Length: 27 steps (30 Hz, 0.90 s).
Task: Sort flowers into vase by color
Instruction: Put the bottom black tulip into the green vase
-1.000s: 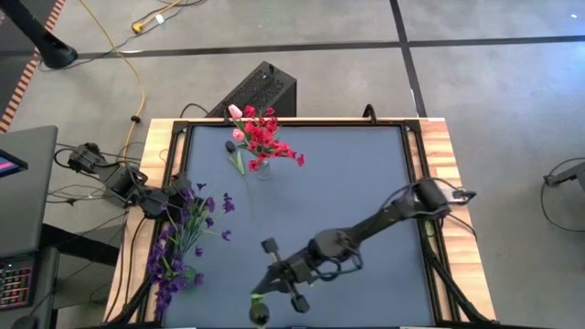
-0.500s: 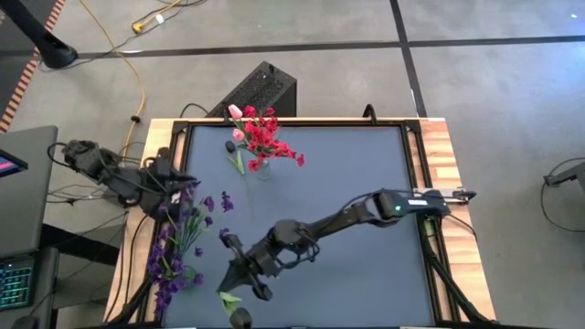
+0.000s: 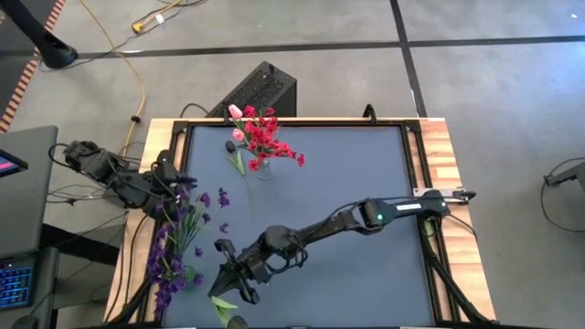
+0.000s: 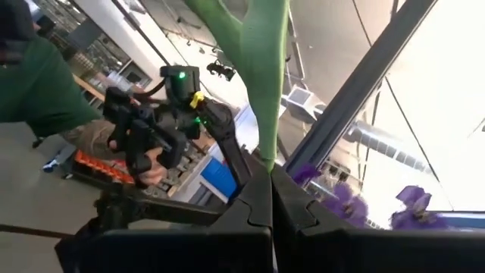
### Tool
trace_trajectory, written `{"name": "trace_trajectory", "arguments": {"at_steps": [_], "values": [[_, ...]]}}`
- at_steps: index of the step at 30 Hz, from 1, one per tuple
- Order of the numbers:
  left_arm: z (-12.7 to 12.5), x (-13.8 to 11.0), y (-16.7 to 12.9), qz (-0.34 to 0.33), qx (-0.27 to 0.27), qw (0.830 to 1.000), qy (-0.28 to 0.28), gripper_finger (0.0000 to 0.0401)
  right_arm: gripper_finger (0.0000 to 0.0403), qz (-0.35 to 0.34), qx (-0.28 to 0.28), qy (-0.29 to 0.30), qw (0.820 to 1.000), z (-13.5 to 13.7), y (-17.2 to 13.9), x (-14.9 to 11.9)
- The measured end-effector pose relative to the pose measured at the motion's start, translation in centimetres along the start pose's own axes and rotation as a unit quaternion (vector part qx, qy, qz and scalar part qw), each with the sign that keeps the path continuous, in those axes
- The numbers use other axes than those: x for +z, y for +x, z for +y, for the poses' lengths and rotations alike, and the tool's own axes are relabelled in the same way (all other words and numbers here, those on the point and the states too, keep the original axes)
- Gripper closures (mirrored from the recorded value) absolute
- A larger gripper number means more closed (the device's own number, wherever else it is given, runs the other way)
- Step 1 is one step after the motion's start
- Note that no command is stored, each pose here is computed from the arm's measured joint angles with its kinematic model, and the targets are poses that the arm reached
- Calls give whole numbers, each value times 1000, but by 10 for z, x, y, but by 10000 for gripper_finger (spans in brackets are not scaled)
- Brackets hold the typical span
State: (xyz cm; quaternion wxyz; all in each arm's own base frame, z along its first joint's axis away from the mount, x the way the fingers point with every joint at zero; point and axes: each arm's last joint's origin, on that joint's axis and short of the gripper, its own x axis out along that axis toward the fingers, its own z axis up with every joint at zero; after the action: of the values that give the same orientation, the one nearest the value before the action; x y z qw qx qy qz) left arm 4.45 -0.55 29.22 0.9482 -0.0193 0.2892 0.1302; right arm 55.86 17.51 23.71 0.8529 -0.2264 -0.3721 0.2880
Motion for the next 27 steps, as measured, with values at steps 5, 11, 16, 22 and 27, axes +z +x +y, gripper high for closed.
{"name": "trace_trajectory", "arguments": {"at_steps": [5, 11, 16, 22, 27], "values": [[-6, 5, 0, -3, -70, 998, -1, 344, 387, 2, 4, 2, 1000, 2, 0, -2], [-6, 17, -7, -48, -72, 996, 17, 344, 383, -18, -8, -13, 1000, -3, 0, 3], [14, 25, -27, -73, 25, 997, -12, 344, 385, -24, -18, 15, 999, -13, 1, 11], [36, 47, -64, -135, 43, 989, -48, 344, 386, 14, -11, 57, 998, -43, 13, 37], [44, 65, -85, -195, 2, 979, -53, 344, 386, 138, 30, 99, 985, -78, 25, 81]]}}
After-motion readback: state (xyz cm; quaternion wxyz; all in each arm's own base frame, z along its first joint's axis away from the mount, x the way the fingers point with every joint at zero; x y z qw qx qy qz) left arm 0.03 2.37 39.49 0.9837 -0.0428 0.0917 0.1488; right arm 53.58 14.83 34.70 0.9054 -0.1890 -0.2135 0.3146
